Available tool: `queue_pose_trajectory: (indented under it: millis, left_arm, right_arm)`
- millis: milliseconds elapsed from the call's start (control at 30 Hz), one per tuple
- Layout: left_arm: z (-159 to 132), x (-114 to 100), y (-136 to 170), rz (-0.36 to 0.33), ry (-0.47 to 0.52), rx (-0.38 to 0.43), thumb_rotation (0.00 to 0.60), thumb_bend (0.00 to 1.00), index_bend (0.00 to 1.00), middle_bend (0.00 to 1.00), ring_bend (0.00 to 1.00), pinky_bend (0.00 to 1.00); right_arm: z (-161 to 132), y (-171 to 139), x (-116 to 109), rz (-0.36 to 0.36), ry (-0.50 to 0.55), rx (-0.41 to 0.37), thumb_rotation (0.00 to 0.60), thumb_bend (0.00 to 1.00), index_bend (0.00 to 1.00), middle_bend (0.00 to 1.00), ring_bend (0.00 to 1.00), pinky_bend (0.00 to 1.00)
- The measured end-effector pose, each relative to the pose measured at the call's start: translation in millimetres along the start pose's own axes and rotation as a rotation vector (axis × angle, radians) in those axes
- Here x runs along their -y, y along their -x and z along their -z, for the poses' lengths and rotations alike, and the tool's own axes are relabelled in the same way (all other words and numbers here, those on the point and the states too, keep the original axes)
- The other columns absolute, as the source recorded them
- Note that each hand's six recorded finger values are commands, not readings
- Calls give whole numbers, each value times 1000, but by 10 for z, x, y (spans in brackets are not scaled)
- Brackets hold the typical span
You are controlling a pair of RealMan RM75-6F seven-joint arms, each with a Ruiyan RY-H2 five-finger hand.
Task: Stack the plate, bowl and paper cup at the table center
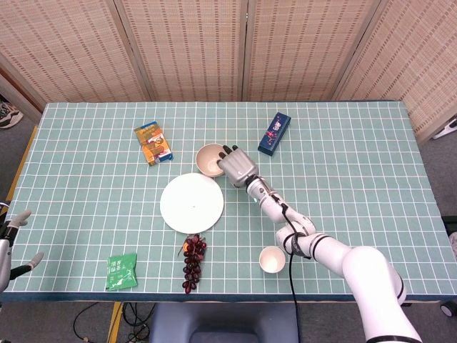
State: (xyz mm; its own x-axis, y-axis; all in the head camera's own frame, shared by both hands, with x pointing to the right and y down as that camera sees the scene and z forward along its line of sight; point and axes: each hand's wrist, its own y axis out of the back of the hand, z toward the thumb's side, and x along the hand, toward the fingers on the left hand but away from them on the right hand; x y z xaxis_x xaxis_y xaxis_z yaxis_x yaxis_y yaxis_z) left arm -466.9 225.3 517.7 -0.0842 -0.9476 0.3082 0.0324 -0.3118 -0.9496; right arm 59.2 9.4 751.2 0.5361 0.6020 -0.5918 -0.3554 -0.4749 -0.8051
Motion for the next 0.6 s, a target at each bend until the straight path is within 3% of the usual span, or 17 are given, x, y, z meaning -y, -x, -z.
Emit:
queue_pose_trajectory:
  millis: [600]
  left_arm:
    - [23,-16,24,4,9,-1,600,0,201,330,358,454]
  right_arm:
    - [-78,165,85,-24,-28,18,600,330,427,273,101,208]
